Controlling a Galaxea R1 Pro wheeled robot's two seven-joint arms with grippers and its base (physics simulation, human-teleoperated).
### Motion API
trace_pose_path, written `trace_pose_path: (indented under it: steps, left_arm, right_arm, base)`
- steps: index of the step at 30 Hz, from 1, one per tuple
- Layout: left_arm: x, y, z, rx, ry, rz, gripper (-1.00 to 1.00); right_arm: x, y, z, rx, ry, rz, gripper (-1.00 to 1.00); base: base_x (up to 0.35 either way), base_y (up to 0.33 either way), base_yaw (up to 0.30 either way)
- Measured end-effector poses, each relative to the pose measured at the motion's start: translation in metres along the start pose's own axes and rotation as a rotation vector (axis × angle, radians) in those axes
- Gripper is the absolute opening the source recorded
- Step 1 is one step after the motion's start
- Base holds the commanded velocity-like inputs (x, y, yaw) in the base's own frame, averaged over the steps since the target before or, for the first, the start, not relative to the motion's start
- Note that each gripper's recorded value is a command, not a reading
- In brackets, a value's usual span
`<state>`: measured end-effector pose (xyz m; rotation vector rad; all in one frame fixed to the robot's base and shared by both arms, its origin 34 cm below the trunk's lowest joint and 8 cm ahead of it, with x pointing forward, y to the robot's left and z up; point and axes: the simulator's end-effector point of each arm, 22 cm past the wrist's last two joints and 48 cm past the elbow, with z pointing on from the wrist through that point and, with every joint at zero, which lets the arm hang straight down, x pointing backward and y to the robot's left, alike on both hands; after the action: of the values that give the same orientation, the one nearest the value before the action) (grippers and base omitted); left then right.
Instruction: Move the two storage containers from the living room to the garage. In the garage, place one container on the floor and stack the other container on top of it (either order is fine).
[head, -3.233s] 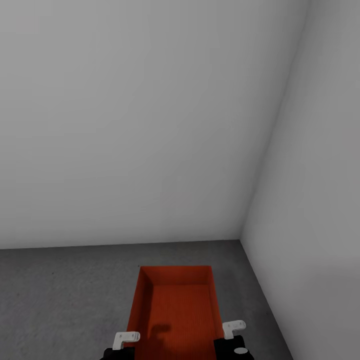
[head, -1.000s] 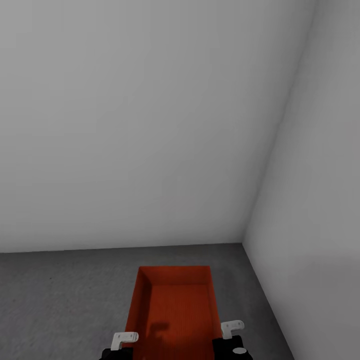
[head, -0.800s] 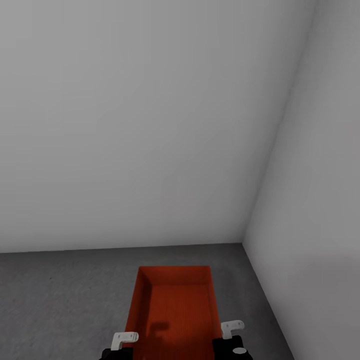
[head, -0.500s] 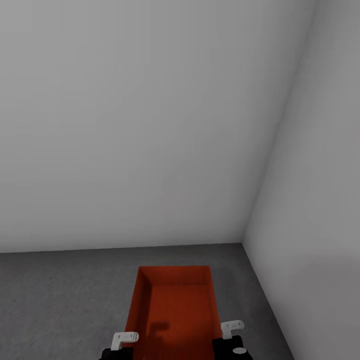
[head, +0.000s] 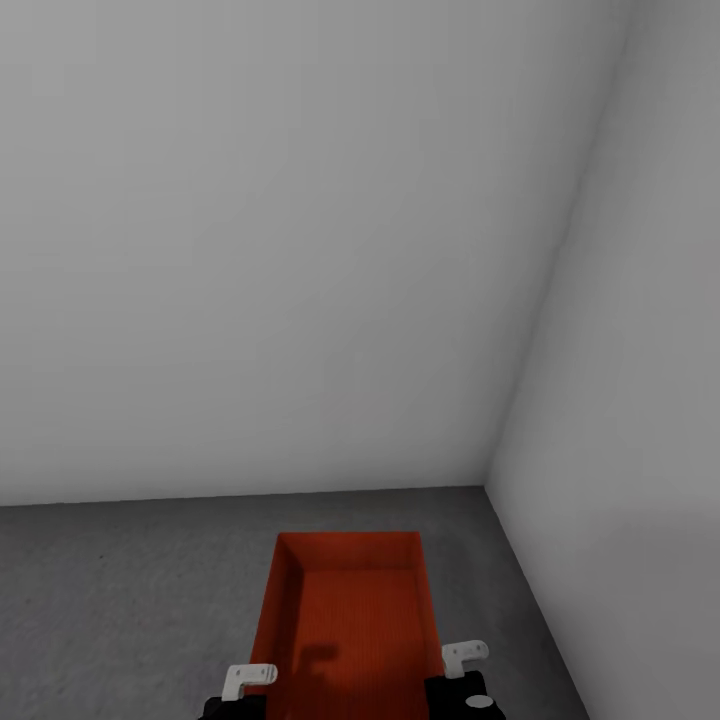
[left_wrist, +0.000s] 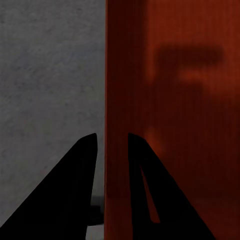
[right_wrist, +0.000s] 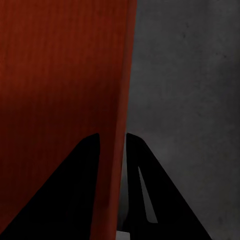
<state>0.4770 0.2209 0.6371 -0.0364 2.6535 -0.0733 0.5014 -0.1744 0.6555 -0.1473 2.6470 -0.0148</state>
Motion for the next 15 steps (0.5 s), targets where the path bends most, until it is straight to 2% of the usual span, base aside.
trace_pose_path:
  steps: [15]
  left_arm:
    - [0.002, 0.001, 0.015, 0.0, -0.002, -0.001, -1.0]
  right_arm:
    - [0.002, 0.0, 0.015, 0.0, -0.002, 0.0, -1.0]
  base:
    - [0.0, 0.0, 0.0]
